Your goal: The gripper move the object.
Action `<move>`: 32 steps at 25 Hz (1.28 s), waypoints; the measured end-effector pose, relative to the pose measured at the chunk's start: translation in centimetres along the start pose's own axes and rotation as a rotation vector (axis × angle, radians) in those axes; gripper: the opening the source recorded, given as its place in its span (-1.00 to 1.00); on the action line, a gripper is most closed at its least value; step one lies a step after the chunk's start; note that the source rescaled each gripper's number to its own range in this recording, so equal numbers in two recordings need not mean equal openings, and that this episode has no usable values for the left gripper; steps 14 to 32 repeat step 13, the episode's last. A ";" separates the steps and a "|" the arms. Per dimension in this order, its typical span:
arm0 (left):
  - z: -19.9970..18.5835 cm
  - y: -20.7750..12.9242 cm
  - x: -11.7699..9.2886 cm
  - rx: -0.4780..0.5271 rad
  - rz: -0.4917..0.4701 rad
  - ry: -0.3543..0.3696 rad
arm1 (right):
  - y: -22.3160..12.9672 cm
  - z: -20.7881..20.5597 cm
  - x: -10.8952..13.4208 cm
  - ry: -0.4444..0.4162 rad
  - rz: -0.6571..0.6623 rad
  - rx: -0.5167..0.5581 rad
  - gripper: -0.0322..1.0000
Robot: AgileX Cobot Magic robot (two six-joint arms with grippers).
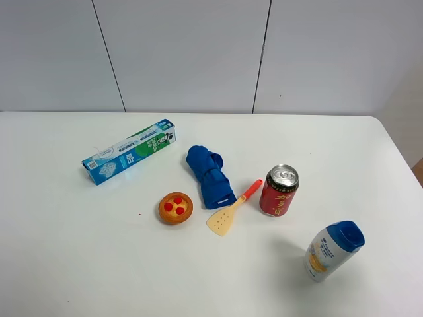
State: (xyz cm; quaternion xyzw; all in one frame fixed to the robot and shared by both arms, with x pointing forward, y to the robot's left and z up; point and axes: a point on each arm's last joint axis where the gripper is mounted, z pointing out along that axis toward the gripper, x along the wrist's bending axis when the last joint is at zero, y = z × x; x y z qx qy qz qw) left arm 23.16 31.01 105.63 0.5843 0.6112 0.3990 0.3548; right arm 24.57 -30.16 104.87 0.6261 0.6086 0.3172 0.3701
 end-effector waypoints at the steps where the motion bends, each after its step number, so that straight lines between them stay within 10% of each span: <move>1: 0.0 0.0 0.0 0.000 0.000 0.000 | 0.0 0.0 0.0 0.000 0.000 0.000 0.98; 32: 0.0 0.0 0.0 0.000 0.000 0.000 | 0.0 0.0 0.0 -0.001 0.000 0.000 0.98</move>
